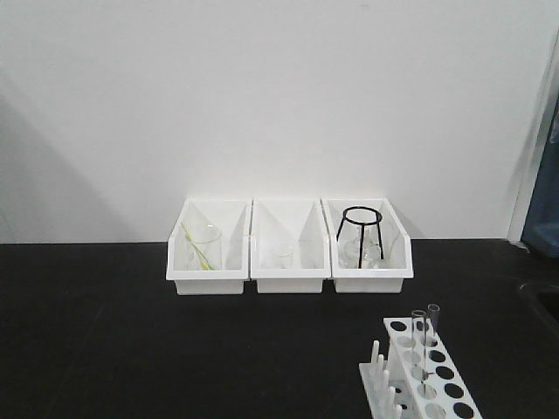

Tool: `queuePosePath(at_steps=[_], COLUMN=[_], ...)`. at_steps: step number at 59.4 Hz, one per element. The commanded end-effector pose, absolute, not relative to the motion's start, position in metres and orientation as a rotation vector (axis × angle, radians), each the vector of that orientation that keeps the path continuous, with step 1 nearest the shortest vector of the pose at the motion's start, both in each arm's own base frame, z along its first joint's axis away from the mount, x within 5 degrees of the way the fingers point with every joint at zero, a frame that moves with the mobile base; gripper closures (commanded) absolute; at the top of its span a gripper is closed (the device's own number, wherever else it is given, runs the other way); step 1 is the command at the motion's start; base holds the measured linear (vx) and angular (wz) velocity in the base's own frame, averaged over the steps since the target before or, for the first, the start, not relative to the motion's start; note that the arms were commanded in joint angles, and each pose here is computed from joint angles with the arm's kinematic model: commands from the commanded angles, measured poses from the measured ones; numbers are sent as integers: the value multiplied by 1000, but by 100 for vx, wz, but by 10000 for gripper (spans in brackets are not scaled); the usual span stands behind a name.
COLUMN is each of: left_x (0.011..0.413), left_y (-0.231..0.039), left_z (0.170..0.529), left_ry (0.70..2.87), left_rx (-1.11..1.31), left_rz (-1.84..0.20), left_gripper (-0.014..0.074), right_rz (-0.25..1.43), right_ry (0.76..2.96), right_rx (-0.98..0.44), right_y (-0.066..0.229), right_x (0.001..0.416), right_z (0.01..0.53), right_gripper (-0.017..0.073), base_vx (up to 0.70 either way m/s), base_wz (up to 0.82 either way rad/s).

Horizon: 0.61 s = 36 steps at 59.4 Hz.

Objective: Flip and reinsert test tube from rack
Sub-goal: 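Move the right gripper above the clear test tube in the rack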

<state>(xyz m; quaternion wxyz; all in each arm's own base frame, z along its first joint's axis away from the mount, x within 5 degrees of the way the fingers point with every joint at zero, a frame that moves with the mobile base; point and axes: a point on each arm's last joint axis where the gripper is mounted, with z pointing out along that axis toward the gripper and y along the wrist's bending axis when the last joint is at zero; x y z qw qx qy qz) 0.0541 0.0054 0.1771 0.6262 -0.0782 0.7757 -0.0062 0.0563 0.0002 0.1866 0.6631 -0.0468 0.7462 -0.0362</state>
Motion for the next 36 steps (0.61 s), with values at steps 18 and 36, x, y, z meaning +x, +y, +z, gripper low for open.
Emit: queuePosePath(at_steps=[18,36], left_x=[55,55], left_y=[5,5], left_z=[186,186], left_ry=[1683,1683], left_rx=[-164,-164], left_rz=[-28,-28], left_gripper=[600,600], right_rz=[-99,-99], right_ry=[1596,1596], right_rx=[-109,-109], right_y=[0,0], right_x=[56,56], right_z=[194,194], right_gripper=[571,571], base_vx=[9,4], base_wz=[-1,0])
